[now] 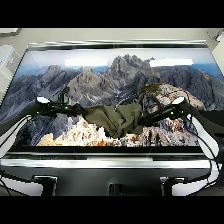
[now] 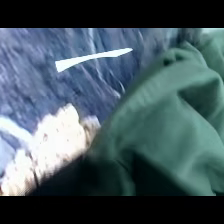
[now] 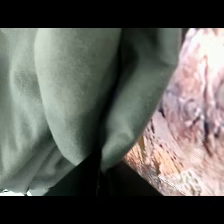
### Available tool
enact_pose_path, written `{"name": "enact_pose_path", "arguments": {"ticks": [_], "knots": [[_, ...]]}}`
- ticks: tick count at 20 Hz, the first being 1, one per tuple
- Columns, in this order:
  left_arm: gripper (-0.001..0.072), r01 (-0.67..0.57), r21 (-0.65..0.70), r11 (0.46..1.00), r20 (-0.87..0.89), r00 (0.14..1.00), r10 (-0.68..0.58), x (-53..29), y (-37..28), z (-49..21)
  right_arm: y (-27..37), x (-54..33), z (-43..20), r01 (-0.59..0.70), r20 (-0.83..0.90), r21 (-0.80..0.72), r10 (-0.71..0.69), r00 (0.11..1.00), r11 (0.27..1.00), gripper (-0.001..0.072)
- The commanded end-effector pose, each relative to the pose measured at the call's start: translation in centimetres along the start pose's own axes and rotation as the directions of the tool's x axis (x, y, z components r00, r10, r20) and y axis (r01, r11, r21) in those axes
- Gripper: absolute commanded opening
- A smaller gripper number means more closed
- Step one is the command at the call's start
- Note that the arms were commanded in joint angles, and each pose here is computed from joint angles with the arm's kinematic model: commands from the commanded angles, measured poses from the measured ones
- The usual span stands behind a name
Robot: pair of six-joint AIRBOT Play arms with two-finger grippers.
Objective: Fold the clothes and pants, and hang the long-sleeved shirts on hangers.
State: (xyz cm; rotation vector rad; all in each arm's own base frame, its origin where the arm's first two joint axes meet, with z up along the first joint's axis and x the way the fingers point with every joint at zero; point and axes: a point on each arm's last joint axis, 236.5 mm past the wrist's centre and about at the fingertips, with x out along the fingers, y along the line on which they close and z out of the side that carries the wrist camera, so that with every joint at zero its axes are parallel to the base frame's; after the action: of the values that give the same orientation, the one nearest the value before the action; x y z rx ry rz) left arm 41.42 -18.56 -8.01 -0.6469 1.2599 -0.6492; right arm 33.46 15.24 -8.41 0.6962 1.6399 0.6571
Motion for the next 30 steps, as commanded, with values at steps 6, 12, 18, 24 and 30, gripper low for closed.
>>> {"name": "enact_pose_path", "arguments": {"ticks": [6, 12, 18, 24, 30], "knots": [[0.0015, 0.083, 0.116, 0.99, 0.022, 0.996, -0.086, -2.9, -5.4, 3.8, 2.9, -3.7, 0.8, 0.074, 0.131, -0.179, -0.051, 0.99, 0.981, 0.003], [0.0014, -0.218, 0.258, 0.941, 0.433, 0.897, 0.089, -20.7, -13.2, 16.8, 8.7, -22.6, 6.5, 0.627, 0.755, -0.18, -0.302, 0.582, 0.758, 0.003], [0.0014, -0.39, 0.288, 0.875, 0.786, 0.618, 0.017, -39.5, -26.2, 16.3, 22.3, -37.3, 1.5, 0.715, 0.983, -0.099, -0.043, 0.178, 0.692, 0.003], [0.0015, -0.455, 0.221, 0.863, 0.835, 0.545, 0.074, -45.2, -31.1, 3.8, 28.3, -39.6, -9.1, 0.704, 0.987, -0.15, 0.062, 0.149, 0.694, 0.0031], [0.0015, -0.418, 0.094, 0.904, 0.719, 0.656, 0.229, -43.5, -29.1, -4.3, 27.1, -34.8, -14.8, 0.593, 0.942, -0.208, -0.005, 0.336, 0.778, 0.0031]]}}
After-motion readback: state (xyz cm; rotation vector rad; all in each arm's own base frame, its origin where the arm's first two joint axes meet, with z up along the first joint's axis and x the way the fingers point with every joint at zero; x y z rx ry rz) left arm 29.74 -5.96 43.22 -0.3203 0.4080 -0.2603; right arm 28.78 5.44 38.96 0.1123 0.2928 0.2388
